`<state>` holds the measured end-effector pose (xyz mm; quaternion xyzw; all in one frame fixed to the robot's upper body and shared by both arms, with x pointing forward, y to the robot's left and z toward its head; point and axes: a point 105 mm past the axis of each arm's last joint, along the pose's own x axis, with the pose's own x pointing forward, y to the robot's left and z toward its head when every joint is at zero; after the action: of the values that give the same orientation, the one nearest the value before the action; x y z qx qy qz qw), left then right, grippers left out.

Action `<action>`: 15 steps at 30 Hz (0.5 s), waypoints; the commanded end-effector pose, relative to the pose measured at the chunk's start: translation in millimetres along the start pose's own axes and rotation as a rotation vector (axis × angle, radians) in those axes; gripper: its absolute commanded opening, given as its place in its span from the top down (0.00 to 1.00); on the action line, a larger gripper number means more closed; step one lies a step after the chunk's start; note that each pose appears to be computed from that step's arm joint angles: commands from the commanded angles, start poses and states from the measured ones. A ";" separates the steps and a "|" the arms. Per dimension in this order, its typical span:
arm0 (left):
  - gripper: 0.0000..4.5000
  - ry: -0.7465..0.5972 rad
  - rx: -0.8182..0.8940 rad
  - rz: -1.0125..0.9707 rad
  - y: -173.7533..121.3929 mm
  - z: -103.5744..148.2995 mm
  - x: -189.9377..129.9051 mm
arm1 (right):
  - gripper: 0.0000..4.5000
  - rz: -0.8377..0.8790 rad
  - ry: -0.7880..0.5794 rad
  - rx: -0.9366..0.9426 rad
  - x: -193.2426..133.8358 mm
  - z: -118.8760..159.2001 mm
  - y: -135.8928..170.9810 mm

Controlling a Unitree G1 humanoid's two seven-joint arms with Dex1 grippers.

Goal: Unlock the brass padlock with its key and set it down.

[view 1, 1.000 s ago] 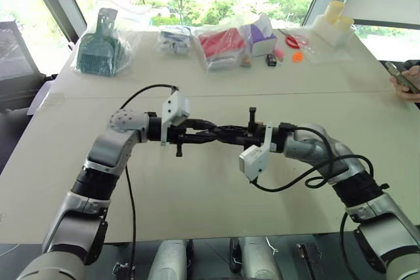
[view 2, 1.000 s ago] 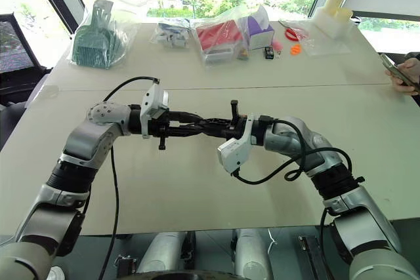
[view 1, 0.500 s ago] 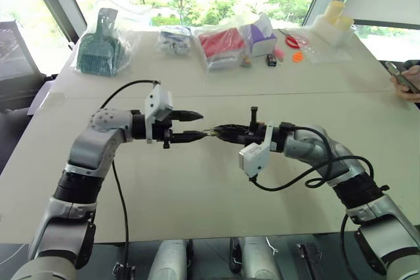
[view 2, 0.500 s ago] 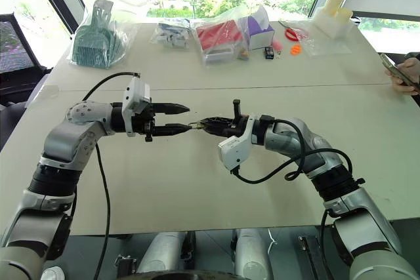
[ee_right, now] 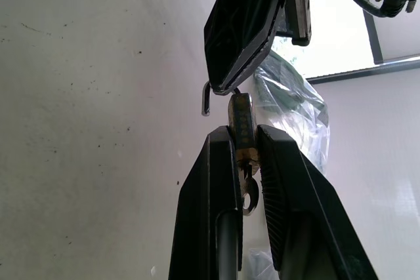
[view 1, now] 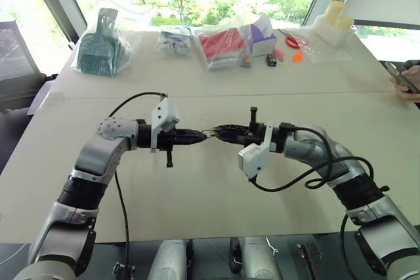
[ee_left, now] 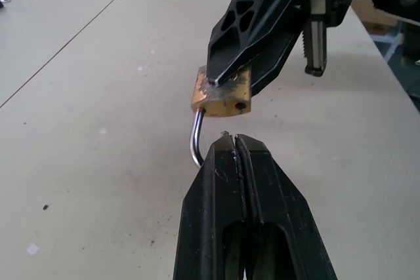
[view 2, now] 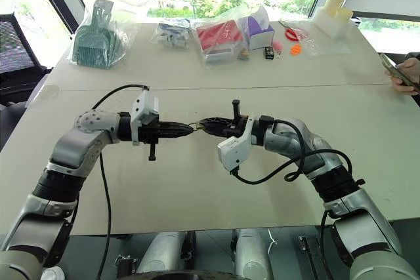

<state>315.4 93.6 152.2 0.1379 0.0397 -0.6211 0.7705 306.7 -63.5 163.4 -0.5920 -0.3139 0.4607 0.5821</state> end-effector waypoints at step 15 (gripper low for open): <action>1.00 -0.011 0.043 0.125 16.2 -1.3 -11.9 | 1.00 -0.005 0.030 0.010 -2.7 0.6 2.3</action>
<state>330.2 103.1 146.3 0.1481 0.0304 -0.5802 0.8003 303.9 -64.3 156.4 -0.5901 -0.2989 0.4623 0.5906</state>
